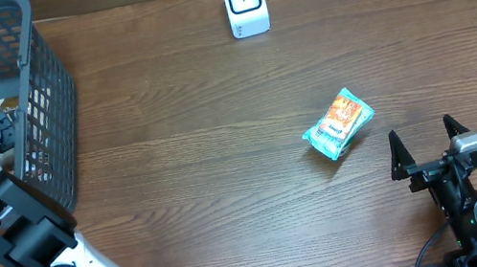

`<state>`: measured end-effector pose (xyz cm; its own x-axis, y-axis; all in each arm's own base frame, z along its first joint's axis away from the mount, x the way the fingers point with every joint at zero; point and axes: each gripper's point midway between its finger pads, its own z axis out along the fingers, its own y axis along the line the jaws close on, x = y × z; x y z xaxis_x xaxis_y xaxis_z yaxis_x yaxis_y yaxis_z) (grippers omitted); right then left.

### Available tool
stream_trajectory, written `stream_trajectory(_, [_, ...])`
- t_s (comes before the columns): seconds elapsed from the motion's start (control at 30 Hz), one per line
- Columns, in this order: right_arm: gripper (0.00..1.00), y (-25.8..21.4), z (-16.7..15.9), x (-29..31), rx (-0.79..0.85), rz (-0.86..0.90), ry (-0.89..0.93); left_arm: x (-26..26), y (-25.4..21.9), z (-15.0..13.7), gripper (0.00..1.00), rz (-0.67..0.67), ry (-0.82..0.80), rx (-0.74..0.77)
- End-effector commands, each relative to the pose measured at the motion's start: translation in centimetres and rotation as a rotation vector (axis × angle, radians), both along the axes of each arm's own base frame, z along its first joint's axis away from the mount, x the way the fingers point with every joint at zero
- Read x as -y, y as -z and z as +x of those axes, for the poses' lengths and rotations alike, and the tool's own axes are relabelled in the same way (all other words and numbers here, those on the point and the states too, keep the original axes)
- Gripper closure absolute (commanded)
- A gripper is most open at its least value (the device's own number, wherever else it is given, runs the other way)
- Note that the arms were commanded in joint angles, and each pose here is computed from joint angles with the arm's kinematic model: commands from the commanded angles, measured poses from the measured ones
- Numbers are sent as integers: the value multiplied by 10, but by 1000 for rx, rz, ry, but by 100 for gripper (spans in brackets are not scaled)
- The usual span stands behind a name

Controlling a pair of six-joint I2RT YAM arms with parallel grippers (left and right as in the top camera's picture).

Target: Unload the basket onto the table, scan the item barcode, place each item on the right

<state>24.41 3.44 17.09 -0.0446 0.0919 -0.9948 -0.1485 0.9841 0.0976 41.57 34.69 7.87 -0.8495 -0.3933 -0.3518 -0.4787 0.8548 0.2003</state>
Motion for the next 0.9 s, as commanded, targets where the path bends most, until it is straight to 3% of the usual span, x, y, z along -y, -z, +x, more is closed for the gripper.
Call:
stream_trajectory(0.0, [0,1,0,2,6,-1,8,-7,14,-1,0,-20,65,-11])
stream_trajectory(0.53, [0,1,0,2,6,-1,8,-11,16,7,0,-51,122,48])
stream_trajectory(0.87, [0,1,0,2,6,-1,8,-23,17,1,0,7,92,11])
